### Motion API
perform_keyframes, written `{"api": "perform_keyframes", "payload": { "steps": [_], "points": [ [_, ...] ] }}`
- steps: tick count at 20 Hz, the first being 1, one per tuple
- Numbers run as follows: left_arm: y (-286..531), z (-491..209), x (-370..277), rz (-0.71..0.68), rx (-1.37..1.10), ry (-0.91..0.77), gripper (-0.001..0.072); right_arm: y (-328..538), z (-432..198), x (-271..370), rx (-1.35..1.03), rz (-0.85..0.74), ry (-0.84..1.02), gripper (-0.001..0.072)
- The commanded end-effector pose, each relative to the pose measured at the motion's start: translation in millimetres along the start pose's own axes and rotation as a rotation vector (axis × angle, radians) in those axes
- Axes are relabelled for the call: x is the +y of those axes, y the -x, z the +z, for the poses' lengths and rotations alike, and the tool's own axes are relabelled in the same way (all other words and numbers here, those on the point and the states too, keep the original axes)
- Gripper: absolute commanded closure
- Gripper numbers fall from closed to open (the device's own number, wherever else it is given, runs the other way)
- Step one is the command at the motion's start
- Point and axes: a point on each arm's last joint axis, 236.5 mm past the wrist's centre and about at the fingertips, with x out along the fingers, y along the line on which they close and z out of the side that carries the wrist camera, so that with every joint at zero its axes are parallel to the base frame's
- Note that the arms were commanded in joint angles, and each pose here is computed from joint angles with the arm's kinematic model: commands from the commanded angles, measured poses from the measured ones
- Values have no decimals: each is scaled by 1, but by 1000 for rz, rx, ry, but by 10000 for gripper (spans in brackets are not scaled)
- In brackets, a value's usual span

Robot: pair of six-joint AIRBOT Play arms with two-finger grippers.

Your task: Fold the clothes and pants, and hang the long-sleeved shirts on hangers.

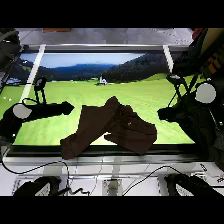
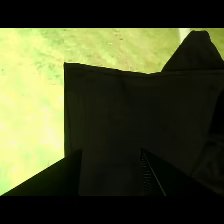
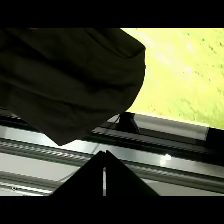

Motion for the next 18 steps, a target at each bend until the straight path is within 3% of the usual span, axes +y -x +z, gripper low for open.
{"api": "perform_keyframes", "payload": {
  "steps": [1, 6, 10, 13, 18],
  "points": [
    [0, 0, 0, 0, -1, -1, 316, 0, 9, -2, -37, -8, 49, 700],
    [0, 0, 0, 0, 0, -1, 316, 0, 12, -1, -49, -7, 49, 700],
    [0, 0, 0, 0, 0, -1, 316, 6, 64, -25, -254, -105, 130, 686],
    [0, 0, 0, 0, 0, -1, 316, -9, 58, -57, -171, -152, 242, 685],
    [0, 1, -2, -10, -3, 31, 316, -39, 35, -96, -84, -165, 229, 689]
  ]
}}
